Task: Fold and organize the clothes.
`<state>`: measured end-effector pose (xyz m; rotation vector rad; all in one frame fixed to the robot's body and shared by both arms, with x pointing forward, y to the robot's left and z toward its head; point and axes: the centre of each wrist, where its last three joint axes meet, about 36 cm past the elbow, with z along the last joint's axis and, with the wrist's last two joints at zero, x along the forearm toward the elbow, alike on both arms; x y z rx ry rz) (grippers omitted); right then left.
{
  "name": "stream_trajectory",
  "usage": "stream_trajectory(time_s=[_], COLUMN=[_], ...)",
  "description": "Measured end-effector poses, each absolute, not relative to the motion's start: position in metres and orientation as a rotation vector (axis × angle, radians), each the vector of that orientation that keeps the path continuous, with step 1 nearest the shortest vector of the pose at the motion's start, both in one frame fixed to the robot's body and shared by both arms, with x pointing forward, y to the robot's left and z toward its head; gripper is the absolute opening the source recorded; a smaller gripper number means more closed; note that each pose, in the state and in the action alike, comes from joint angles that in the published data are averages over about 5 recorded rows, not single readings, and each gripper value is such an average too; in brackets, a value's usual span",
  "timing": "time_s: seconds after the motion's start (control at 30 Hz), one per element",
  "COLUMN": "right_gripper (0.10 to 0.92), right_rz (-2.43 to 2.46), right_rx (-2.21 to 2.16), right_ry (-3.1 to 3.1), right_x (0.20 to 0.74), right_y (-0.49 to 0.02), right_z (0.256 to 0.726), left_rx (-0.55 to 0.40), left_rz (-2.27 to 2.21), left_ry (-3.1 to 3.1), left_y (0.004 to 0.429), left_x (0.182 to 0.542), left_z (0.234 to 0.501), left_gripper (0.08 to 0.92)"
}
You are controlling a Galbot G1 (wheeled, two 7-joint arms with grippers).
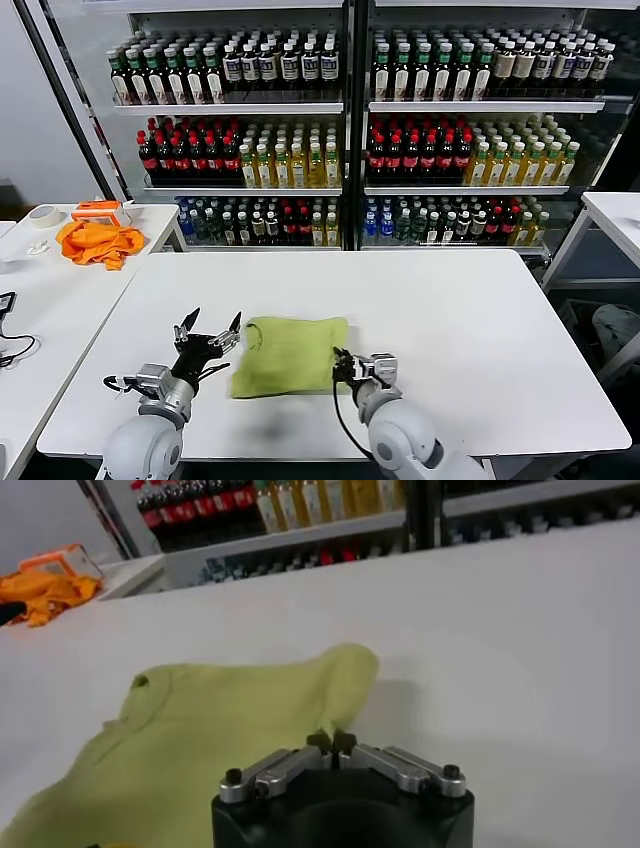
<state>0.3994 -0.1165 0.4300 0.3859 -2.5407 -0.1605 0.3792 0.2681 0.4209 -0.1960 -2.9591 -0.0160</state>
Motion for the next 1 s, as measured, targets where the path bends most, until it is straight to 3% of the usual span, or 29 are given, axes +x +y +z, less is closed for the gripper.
stream_trajectory(time_s=[0.67, 1.0], right_gripper=[0.123, 0.388], right_rz=[0.087, 0.195], right_rx=[0.339, 0.296], right_ry=[-2.65, -2.733], right_x=[0.386, 0.37], right_y=[-0.233, -0.262], right_z=[0.435, 0.444], left_rx=[-0.285, -0.282], left_rz=[-0.156, -0.206], left_ry=[-3.089, -3.135], left_y=[0.277, 0.275], left_x=[0.39, 0.394], left_z=[0.394, 0.392], left_gripper=[0.823, 0.823])
